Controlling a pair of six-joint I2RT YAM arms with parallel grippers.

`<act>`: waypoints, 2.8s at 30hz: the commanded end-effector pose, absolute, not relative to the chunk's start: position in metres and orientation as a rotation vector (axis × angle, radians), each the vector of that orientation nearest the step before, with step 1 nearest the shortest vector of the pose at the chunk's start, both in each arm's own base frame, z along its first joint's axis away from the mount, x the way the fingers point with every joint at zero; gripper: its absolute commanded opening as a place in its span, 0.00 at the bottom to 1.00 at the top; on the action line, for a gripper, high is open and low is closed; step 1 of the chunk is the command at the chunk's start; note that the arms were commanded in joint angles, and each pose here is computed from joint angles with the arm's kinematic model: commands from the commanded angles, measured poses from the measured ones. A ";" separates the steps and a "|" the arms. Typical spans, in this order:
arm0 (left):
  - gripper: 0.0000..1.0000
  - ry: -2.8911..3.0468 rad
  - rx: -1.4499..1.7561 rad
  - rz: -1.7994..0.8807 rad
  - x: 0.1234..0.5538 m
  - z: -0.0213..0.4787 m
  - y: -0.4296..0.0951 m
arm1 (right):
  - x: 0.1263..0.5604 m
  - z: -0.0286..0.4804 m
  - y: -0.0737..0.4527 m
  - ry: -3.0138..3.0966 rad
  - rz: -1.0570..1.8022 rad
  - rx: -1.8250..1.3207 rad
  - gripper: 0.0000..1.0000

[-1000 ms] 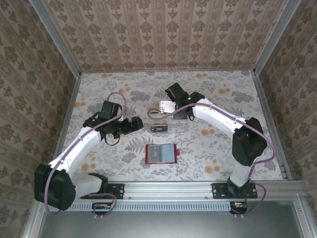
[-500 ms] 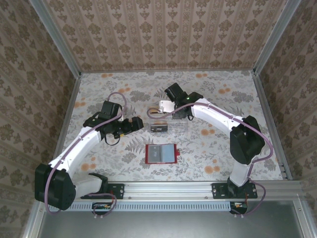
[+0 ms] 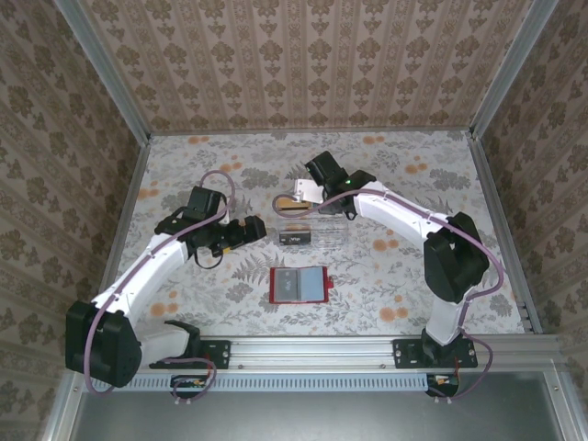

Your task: Take the credit cards out of the card holder

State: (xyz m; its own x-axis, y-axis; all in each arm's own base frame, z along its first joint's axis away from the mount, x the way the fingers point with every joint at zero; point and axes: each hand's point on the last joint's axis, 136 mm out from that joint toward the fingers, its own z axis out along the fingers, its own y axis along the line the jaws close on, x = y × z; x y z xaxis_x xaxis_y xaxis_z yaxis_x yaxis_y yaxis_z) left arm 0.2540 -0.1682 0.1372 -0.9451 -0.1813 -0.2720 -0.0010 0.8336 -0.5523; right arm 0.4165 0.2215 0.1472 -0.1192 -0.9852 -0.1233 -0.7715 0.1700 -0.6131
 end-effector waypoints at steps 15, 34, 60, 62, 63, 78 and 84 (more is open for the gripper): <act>1.00 2.687 -0.112 -0.870 0.254 0.138 -0.173 | 0.421 0.186 0.218 1.995 -0.490 -1.369 0.56; 0.69 2.801 -0.101 -0.958 0.223 0.099 -0.215 | 0.292 0.190 0.221 2.432 0.357 -0.481 0.01; 0.51 2.955 0.001 -0.961 0.180 0.053 -0.238 | 0.206 0.037 0.264 2.858 0.519 -0.289 0.27; 0.50 2.961 0.005 -0.960 0.179 0.051 -0.239 | 0.204 0.032 0.263 2.871 0.510 -0.291 0.26; 0.50 2.964 0.010 -0.964 0.177 0.051 -0.240 | 0.202 0.029 0.261 2.879 0.503 -0.287 0.25; 0.48 3.014 0.033 -0.934 0.169 0.038 -0.243 | 0.195 0.015 0.264 2.906 0.499 -0.281 0.22; 0.47 3.020 0.066 -0.947 0.167 0.037 -0.251 | 0.194 0.014 0.264 2.910 0.497 -0.279 0.22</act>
State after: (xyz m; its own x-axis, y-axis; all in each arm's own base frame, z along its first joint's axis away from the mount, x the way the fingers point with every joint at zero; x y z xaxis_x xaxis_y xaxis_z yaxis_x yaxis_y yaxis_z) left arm 0.1718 -0.2461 0.0390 -0.9995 0.0317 -0.0071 0.0302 0.8256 -0.5634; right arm 0.1982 0.2698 0.0239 -0.9610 -0.1632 -0.2231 -0.2330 0.9126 0.3360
